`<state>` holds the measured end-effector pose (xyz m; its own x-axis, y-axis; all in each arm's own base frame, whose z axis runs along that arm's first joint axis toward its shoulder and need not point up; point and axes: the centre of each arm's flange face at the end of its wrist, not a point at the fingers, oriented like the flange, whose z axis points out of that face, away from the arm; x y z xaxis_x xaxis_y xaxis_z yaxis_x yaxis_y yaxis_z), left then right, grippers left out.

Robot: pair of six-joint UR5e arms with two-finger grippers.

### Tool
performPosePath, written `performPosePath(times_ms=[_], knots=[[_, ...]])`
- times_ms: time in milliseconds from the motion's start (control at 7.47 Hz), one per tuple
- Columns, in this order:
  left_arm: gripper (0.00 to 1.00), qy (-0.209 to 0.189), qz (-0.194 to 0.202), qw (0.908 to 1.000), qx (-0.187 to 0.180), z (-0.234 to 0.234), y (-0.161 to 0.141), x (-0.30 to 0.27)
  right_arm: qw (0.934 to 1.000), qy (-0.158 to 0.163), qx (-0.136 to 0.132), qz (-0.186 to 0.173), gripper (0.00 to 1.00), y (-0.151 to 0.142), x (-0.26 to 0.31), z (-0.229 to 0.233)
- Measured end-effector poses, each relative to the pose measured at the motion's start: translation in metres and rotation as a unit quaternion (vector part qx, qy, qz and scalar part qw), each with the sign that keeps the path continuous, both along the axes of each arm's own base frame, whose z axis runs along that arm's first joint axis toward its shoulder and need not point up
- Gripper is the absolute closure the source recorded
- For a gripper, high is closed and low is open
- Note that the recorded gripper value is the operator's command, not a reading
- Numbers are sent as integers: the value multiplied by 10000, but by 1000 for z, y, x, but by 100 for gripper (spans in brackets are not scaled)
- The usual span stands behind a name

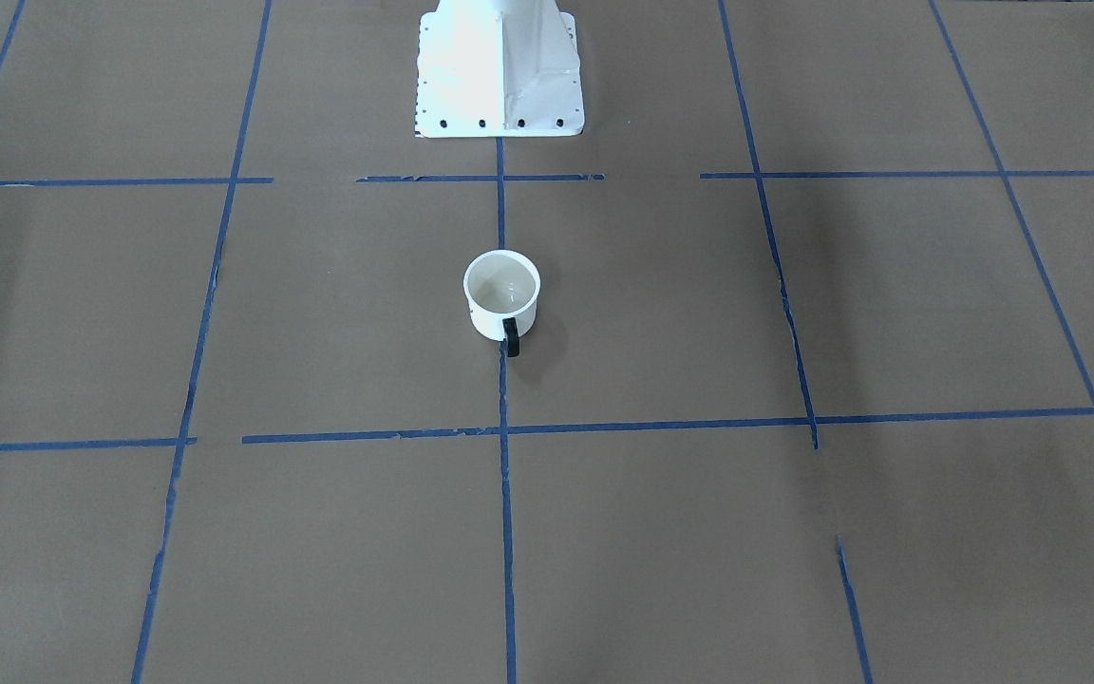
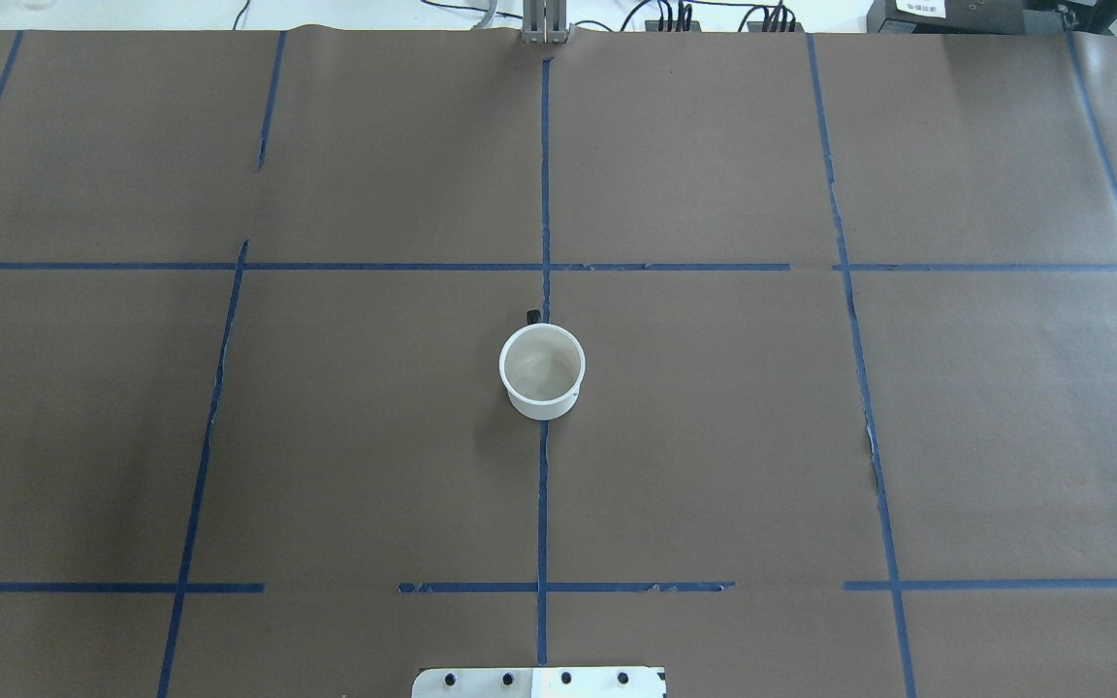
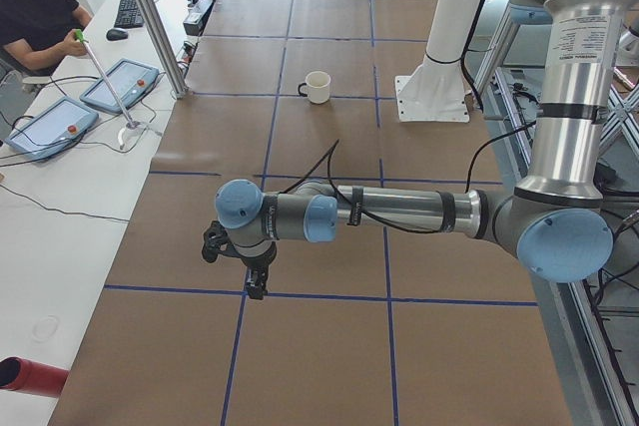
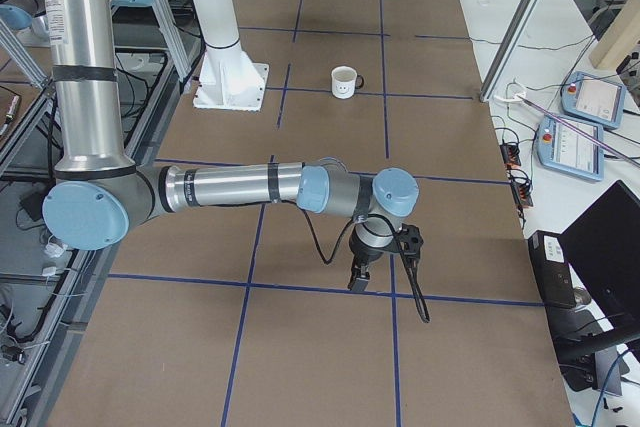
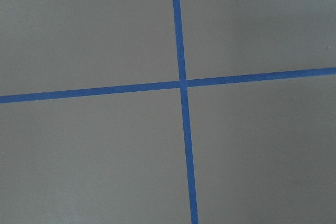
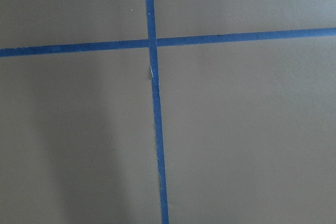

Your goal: Flip mug

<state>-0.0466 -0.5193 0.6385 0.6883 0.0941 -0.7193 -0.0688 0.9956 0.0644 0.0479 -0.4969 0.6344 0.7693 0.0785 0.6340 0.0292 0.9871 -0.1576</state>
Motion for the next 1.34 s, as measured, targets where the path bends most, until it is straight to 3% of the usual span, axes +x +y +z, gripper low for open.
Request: performPosePath(times_ms=[1339], knots=[[0, 5, -19, 10000, 26, -4, -3, -2, 10000, 0, 0, 0, 0, 0, 0, 0]])
